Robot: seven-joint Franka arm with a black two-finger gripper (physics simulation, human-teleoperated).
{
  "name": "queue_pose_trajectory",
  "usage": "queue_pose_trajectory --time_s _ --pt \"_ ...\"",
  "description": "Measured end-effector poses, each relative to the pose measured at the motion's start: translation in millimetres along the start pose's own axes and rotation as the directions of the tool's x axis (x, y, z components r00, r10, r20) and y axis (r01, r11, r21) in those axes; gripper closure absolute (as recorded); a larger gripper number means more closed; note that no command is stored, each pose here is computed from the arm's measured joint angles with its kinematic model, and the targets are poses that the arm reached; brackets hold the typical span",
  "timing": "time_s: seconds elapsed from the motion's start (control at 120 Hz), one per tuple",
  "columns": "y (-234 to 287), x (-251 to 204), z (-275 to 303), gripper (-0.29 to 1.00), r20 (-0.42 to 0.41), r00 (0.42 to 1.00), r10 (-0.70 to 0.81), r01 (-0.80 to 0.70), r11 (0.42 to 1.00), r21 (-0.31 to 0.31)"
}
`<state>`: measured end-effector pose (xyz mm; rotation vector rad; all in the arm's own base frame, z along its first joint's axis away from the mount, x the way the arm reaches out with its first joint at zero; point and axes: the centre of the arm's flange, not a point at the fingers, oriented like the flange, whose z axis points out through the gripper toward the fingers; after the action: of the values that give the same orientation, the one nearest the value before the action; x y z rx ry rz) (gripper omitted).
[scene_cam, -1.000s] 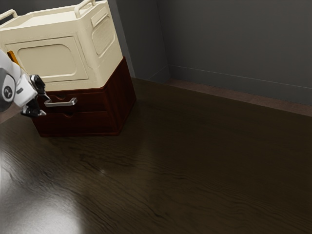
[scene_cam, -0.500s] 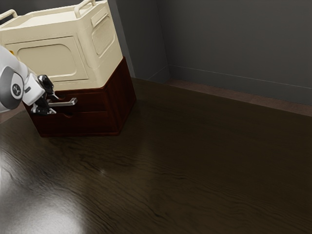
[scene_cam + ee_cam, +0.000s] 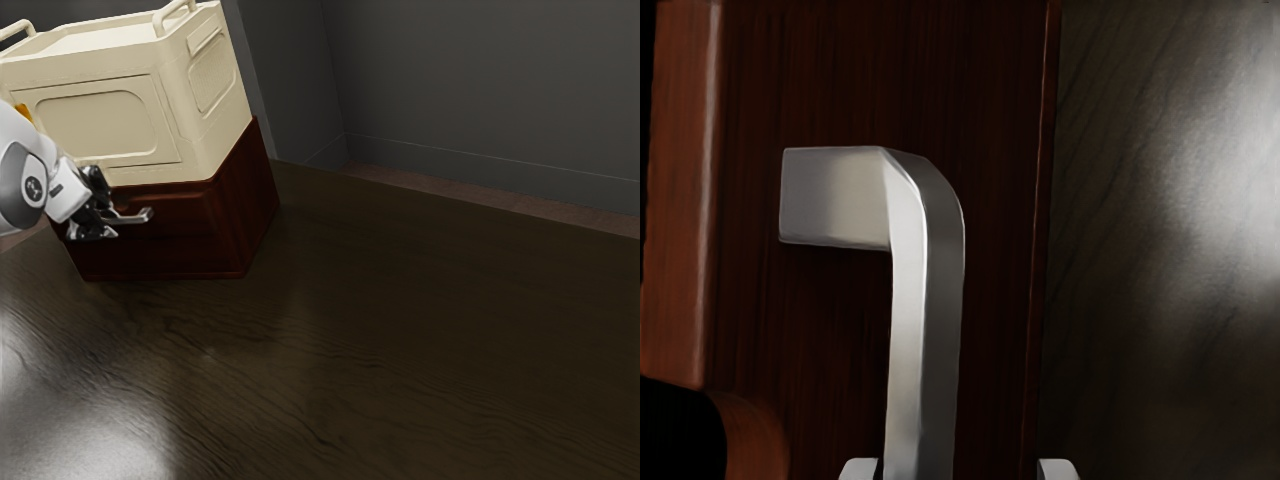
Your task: Pull the drawer handle with one arm to open the drawer
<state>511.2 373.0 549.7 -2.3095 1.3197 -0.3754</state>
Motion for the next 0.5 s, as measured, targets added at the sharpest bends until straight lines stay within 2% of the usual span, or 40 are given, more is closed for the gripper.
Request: queue_pose_trajectory --time_s 0.167,0.5 --pt "11 -1 -11 0.6 -0.014 1.0 -0.004 0.004 1.0 -0.023" --pt "34 -5 -21 0.59 -0.032 0.999 -0.011 0.009 0.996 -0.09"
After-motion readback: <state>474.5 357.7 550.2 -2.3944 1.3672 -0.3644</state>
